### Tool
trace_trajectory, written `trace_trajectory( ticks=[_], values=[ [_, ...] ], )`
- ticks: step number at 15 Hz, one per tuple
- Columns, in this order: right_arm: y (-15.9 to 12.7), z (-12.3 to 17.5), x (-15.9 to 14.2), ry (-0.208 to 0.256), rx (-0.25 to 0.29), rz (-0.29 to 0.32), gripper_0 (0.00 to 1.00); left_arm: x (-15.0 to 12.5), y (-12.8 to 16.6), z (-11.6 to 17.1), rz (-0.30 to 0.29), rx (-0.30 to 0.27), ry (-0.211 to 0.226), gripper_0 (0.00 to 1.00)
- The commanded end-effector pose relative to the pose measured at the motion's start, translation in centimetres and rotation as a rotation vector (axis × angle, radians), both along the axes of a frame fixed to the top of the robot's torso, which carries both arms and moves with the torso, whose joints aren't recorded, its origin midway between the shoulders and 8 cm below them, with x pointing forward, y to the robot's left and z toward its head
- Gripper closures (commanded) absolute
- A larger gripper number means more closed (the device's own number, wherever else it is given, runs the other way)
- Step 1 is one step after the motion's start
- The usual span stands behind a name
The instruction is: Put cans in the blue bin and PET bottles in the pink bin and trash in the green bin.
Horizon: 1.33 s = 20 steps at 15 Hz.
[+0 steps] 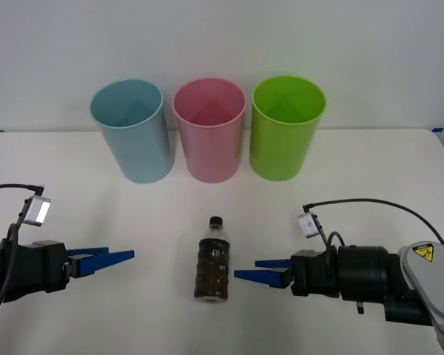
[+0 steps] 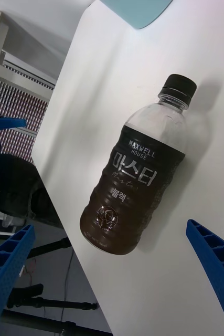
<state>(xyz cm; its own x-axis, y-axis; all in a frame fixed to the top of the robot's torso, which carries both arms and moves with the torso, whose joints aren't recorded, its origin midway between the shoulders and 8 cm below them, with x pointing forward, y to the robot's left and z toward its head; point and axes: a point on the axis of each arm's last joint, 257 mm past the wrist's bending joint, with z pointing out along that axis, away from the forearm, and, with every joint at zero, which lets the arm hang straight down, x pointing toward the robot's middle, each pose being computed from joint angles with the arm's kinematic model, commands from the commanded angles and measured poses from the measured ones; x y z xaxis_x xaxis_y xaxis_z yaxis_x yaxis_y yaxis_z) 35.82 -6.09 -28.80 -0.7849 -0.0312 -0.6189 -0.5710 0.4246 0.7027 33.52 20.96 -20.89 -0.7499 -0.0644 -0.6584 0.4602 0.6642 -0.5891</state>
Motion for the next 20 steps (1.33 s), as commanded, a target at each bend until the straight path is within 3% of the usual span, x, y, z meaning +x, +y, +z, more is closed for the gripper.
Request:
trace_trajectory(
  ticks=[1, 3, 5, 8, 12, 17, 20],
  values=[
    [0.0, 0.0, 0.0, 0.000, 0.000, 0.000, 0.00, -1.4, 0.4, 1.2, 0.010, 0.028, -0.070, 0.00],
    [0.0, 0.0, 0.0, 0.000, 0.000, 0.000, 0.00, -2.1, 3.2, 1.4, 0.063, 0.066, -0.149, 0.00],
    [0.0, 0.0, 0.0, 0.000, 0.000, 0.000, 0.00, -2.4, 5.9, 1.9, 0.129, 0.090, -0.187, 0.00],
    [0.0, 0.0, 0.0, 0.000, 0.000, 0.000, 0.00, -3.1, 8.2, 1.7, 0.169, 0.132, -0.193, 0.00],
    [0.0, 0.0, 0.0, 0.000, 0.000, 0.000, 0.00, -4.1, 8.8, 0.4, 0.169, 0.165, -0.196, 0.00],
    [0.0, 0.0, 0.0, 0.000, 0.000, 0.000, 0.00, -5.1, 10.0, -2.2, 0.108, 0.263, -0.247, 0.00],
    [0.0, 0.0, 0.0, 0.000, 0.000, 0.000, 0.00, -5.6, 10.4, -3.7, 0.084, 0.273, -0.246, 0.00]
  ],
)
